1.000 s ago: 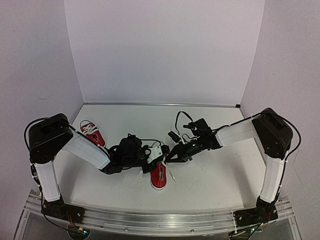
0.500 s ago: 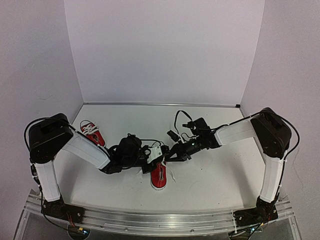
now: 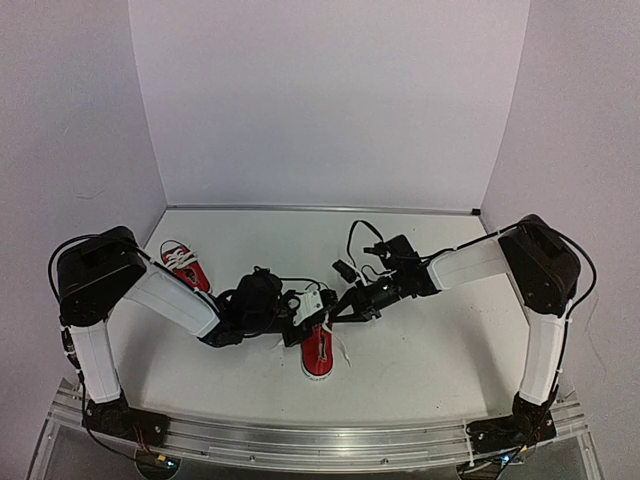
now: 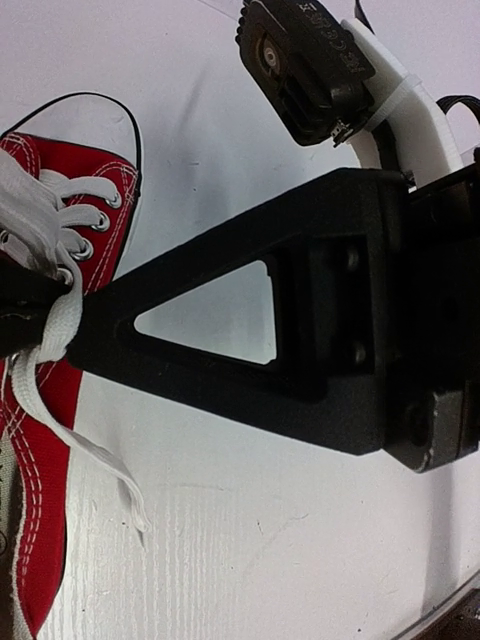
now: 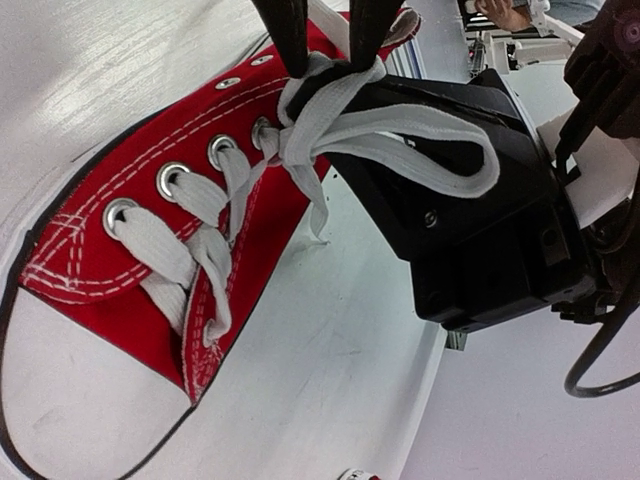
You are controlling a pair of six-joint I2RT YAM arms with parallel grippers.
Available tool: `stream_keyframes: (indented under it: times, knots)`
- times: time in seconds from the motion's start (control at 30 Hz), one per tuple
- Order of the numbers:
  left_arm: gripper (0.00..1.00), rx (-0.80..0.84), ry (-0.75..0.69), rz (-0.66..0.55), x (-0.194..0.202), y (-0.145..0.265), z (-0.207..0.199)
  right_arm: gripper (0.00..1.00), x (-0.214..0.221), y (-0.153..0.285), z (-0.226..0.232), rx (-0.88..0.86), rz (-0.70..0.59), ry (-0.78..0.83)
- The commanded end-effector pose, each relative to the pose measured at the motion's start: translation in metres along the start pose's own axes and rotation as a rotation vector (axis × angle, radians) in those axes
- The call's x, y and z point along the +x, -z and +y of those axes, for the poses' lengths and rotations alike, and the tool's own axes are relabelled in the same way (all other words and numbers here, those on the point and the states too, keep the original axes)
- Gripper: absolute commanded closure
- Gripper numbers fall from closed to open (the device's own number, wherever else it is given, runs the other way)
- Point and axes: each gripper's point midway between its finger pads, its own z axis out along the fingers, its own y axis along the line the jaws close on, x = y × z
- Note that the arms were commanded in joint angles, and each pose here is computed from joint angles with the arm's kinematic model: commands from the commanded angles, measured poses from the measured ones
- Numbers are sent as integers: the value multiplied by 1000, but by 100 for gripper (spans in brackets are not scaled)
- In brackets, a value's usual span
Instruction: Tie the shoes
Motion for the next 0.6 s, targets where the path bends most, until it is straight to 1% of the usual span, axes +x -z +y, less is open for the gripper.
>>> stream_keyframes:
  times: [0.0, 0.03, 0.2, 0.37, 0.57]
  knots:
    - [100, -1, -3, -88, -23, -1, 4, 98, -8, -8, 13, -46, 1, 64]
    - [100, -2, -2, -86, -23, -1, 4, 100, -8, -8, 12, -44, 1, 61]
    - [100, -16, -6, -71, -21, 1, 8, 100, -9, -6, 12, -24, -11, 55]
    - [84, -15, -38, -24, -21, 14, 9, 100, -12, -1, 15, -3, -34, 63]
    - [76, 2, -59, 23, -23, 37, 7, 100, -15, 3, 18, 13, -53, 68]
